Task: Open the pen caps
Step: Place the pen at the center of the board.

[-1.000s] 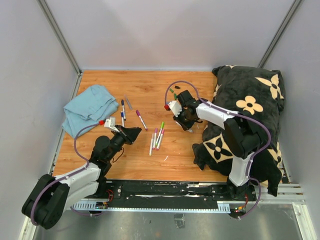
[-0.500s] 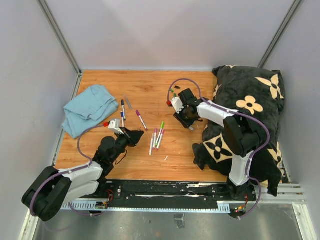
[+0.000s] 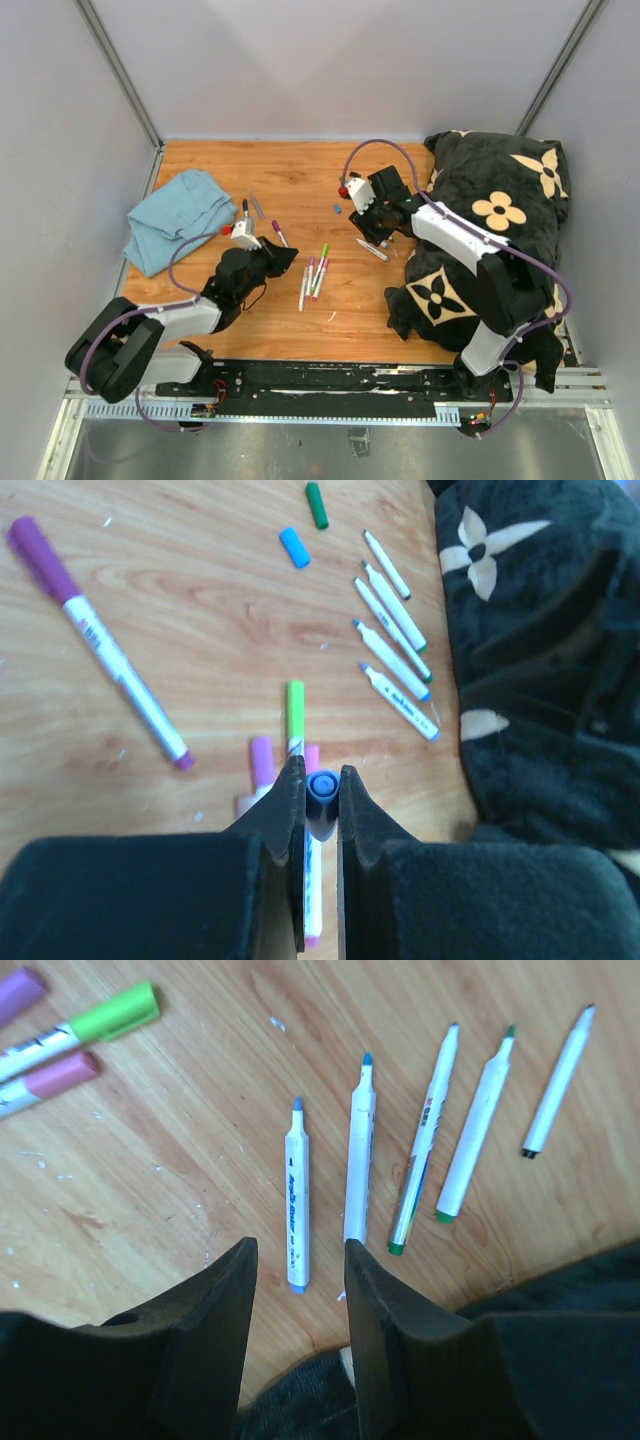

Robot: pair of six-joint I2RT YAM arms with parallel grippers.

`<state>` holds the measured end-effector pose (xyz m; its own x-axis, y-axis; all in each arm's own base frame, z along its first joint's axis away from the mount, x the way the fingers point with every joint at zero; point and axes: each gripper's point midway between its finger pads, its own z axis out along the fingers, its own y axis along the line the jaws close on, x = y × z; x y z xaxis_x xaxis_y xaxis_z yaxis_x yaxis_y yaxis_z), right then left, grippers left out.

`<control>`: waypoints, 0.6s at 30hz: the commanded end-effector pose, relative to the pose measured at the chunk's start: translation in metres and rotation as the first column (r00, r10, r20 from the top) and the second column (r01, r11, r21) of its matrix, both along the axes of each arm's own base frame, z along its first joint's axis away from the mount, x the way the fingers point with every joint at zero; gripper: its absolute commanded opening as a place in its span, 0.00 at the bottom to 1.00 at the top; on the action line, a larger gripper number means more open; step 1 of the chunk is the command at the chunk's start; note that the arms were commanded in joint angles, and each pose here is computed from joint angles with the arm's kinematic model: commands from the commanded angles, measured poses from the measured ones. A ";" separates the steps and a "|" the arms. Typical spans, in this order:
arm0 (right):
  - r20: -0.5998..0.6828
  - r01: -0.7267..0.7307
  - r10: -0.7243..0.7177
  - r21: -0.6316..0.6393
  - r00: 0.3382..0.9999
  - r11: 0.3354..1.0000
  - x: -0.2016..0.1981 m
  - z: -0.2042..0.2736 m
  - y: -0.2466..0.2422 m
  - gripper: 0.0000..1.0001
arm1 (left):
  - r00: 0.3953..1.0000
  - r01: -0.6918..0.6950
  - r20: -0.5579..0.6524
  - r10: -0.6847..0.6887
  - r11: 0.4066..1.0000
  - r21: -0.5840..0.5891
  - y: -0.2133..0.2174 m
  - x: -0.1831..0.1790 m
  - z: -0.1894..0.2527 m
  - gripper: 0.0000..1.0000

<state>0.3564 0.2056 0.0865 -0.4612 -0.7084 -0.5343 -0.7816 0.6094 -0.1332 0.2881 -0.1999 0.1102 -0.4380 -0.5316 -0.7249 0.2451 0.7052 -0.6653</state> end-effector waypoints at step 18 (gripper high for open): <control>0.062 -0.025 0.013 0.189 0.998 0.982 -0.005 0.055 -0.006 0.43 | 0.899 -0.176 -0.332 0.285 0.930 0.323 -0.074 0.143 -0.031 0.00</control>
